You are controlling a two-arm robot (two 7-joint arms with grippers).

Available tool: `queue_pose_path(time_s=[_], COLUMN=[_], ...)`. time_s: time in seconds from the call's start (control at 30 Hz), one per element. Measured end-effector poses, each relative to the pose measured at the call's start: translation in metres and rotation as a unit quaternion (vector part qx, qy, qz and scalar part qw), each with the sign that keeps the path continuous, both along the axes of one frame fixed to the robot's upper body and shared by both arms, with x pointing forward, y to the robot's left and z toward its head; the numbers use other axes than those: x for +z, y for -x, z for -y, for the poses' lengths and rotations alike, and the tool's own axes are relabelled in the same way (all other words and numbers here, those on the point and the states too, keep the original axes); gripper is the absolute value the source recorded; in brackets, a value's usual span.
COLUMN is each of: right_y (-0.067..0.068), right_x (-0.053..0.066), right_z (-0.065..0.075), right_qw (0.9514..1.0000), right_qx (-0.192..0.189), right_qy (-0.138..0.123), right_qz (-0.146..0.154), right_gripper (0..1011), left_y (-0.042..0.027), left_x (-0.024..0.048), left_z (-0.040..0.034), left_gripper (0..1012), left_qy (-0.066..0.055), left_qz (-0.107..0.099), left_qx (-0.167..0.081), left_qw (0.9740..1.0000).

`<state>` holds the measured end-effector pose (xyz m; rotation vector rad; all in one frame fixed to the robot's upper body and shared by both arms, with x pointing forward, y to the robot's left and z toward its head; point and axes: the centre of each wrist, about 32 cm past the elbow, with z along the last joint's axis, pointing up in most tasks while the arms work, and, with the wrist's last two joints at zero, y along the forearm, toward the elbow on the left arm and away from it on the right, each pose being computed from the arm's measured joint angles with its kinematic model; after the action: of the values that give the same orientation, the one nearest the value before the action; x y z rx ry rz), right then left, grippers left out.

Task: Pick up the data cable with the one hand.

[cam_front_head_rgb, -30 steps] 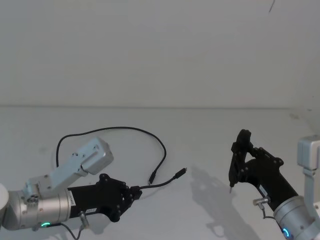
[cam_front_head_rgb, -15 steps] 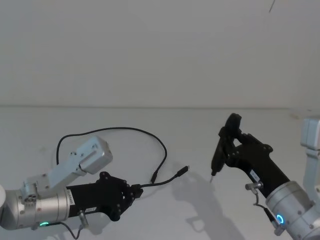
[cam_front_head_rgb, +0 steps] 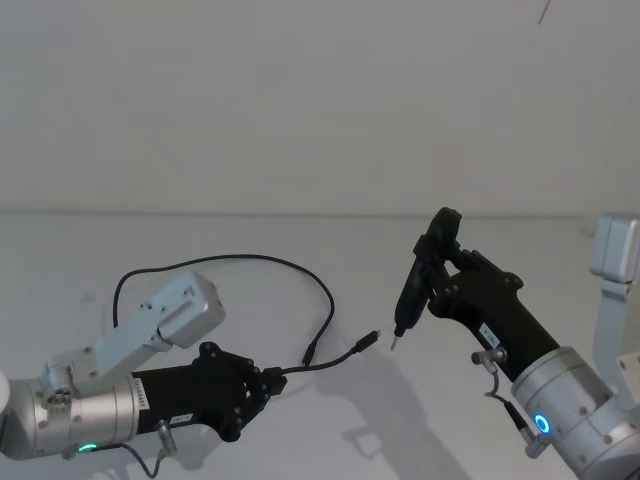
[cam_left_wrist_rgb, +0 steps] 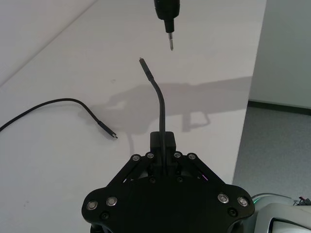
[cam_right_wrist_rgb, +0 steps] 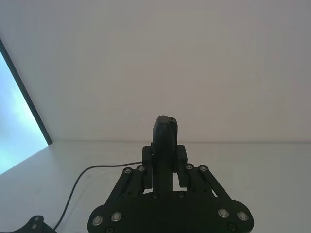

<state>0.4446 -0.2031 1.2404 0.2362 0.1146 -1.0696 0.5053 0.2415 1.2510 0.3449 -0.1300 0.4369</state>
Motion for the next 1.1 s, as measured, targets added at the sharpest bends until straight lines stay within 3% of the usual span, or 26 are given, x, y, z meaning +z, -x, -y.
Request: queue_pose_path(time_s=[0.57, 1.1], right_y=[-0.017, -0.027], right_x=[-0.012, -0.024], right_z=[-0.009, -0.013], right_qw=[0.9993, 0.9990], right_qx=[-0.010, -0.017], right_qy=[-0.024, -0.024], right_qz=[0.027, 0.033], right_gripper=[279, 279], left_y=[0.0005, 0.0006], left_x=[0.0005, 0.0007], left_z=[-0.0002, 0.0000], left_gripper=[36, 36], left_qy=[0.000, 0.000], left_qz=[0.001, 0.002], left_qx=[-0.001, -0.001], left_qw=[1.0000, 1.0000])
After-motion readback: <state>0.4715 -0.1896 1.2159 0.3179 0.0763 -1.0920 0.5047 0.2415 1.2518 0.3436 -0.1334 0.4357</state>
